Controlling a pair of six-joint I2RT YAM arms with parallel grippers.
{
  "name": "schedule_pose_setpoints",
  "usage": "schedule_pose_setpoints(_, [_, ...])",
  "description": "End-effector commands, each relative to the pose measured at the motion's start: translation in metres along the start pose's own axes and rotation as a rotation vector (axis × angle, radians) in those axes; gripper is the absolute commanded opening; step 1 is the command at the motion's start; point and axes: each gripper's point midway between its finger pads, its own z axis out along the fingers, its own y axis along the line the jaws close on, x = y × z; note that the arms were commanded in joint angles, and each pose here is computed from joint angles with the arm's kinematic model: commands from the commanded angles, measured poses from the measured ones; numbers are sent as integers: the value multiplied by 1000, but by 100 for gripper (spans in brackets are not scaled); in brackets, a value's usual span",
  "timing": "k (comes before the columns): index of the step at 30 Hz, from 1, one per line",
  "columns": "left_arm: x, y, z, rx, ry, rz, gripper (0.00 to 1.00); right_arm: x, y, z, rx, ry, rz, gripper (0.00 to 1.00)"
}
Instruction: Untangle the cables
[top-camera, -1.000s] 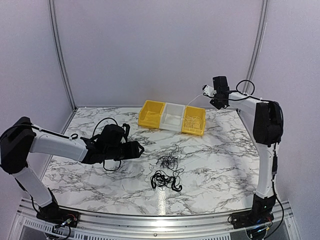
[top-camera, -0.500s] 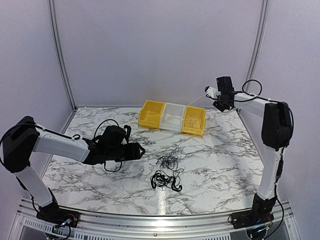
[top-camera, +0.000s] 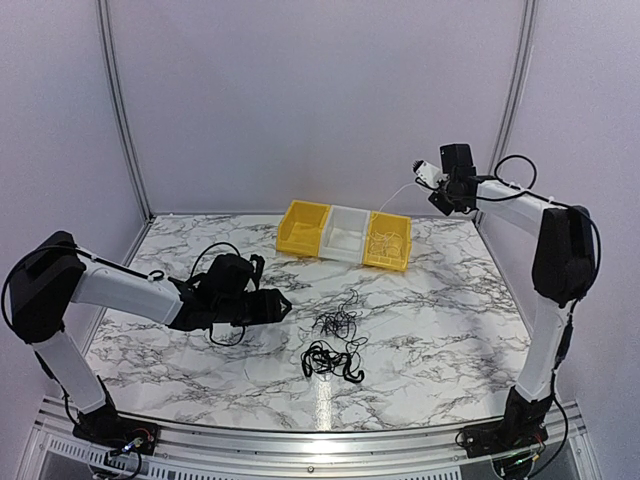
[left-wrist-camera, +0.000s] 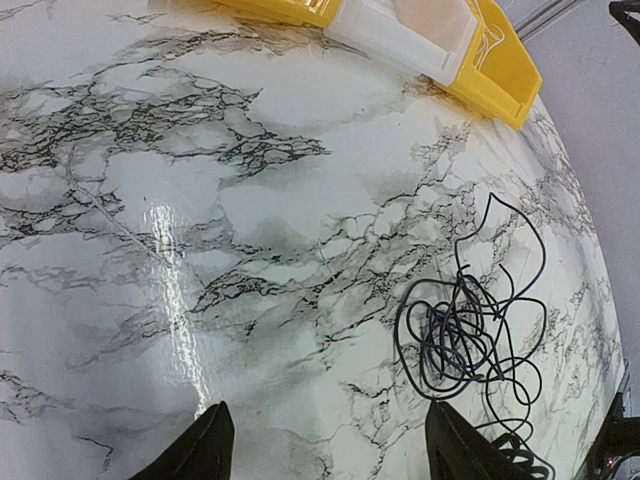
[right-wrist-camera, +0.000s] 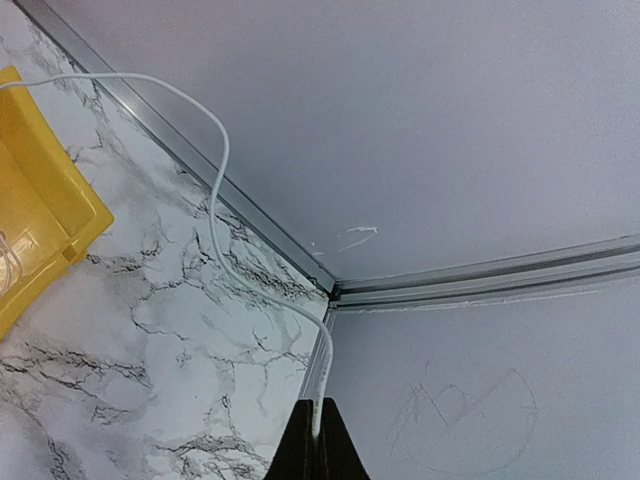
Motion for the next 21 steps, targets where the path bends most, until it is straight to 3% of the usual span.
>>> schedule_pose_setpoints(1, [-3, -1, 2, 13, -10, -12, 68, -14, -19, -16, 39, -62, 67, 0])
schedule_pose_setpoints(7, [0, -3, 10, 19, 8, -14, 68, -18, -30, -34, 51, -96, 84, 0])
schedule_pose_setpoints(16, [3, -3, 13, 21, 18, -15, 68, -11, -16, -23, 26, -76, 86, 0])
schedule_pose_setpoints(21, [4, -1, 13, 18, 20, -17, 68, -18, -41, -40, 85, -117, 118, 0])
